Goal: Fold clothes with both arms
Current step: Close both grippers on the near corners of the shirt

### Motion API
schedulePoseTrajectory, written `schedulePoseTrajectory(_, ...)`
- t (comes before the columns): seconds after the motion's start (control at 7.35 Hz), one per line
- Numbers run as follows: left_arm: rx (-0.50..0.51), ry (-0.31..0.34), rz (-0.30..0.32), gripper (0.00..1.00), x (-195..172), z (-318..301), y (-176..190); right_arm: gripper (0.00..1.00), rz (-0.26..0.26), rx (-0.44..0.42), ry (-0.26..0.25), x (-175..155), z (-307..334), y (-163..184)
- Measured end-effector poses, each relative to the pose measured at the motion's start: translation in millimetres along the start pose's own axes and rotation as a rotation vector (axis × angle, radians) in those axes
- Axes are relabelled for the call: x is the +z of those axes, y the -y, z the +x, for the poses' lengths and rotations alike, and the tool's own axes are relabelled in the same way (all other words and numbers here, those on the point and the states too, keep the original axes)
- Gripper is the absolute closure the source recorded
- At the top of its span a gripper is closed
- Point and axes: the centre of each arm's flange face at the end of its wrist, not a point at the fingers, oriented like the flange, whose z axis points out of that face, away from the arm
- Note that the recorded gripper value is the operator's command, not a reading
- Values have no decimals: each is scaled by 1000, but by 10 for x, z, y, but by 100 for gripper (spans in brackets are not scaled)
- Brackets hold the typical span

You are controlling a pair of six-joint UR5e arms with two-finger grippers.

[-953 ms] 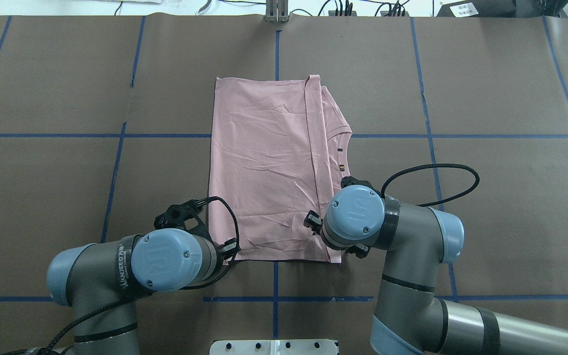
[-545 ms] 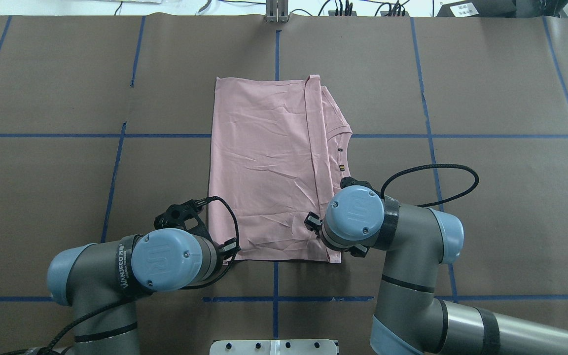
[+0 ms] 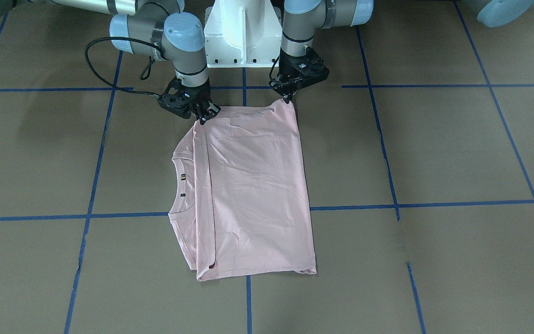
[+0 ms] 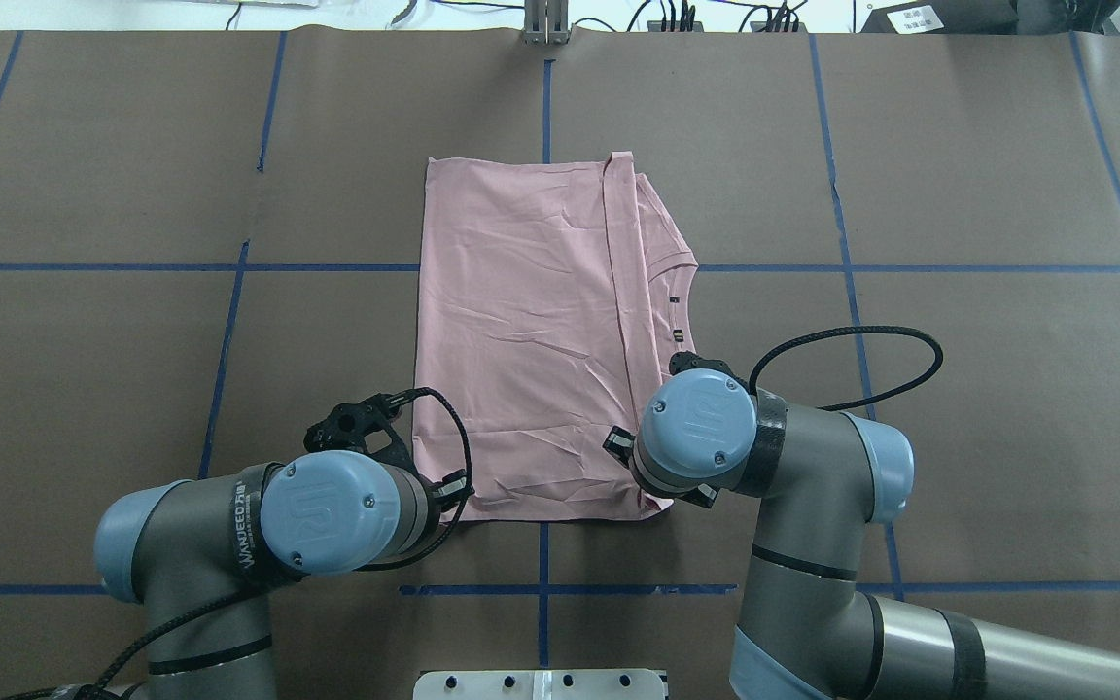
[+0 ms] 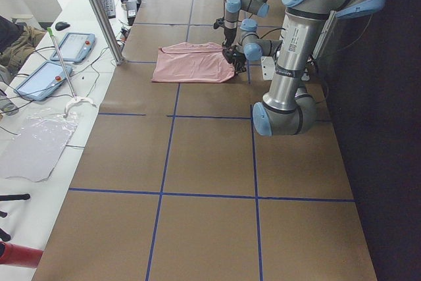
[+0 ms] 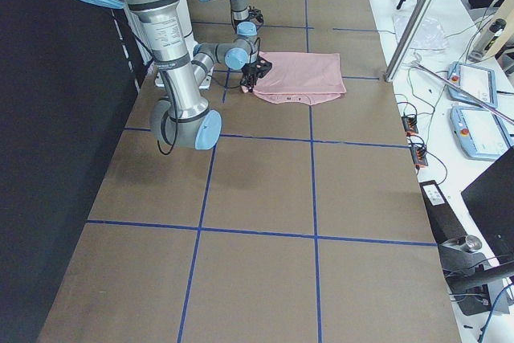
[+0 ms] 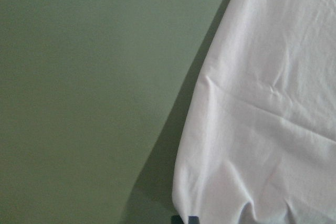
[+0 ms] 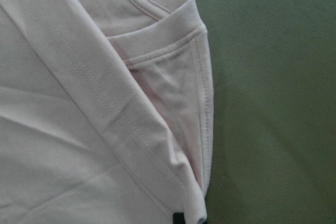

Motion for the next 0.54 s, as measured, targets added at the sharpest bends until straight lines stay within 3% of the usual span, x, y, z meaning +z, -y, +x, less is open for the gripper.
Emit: schedulePoseTrajectory(0.54,2,-18,-4,100,-129,11,-6,100,-9,-7,41,-215,-19,-5)
